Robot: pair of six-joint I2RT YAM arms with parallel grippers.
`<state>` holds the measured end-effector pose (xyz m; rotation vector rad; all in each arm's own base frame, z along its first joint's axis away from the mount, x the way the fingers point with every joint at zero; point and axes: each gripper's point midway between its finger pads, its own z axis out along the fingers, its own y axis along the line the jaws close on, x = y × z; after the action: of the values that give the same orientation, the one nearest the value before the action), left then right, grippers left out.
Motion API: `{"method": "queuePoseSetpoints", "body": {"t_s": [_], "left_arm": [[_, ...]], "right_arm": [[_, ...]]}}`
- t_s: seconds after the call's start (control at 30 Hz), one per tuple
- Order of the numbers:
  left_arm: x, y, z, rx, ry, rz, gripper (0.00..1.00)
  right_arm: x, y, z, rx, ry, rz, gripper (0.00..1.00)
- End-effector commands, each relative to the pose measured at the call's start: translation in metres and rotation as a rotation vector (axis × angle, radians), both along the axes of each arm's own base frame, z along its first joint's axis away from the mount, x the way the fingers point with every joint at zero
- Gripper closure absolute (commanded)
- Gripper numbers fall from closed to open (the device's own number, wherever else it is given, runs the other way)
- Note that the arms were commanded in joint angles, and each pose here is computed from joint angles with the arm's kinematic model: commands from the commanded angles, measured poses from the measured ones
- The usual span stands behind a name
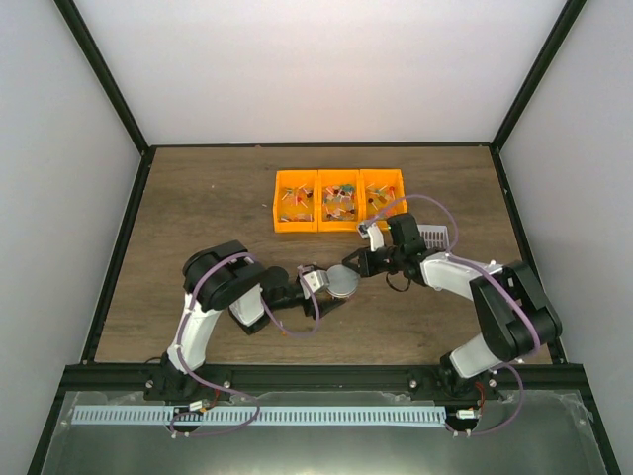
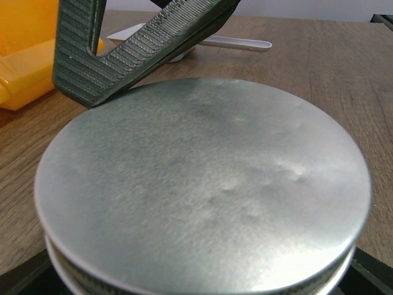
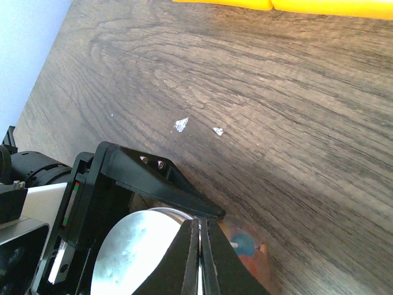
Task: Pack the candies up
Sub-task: Screw the bottle lid onto the packing bottle.
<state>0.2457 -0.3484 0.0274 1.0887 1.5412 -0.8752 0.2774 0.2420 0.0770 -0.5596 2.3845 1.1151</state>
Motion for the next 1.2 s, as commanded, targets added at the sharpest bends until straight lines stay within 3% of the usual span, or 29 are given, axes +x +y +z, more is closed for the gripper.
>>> {"method": "queuePoseSetpoints", "body": {"t_s": [0.0,1.17], "left_arm": [[0.02,0.033,-0.06,0.151,0.19,0.201,0.19],[0.027,0.034,-0.059,0.154,0.199,0.222,0.2]], "right_arm": [[-0.095,-0.012,-0.046,-0.042,0.413,0.09,0.96],[-0.159,-0.011,-0.032,0.12,0.505,0.11,0.99]]}}
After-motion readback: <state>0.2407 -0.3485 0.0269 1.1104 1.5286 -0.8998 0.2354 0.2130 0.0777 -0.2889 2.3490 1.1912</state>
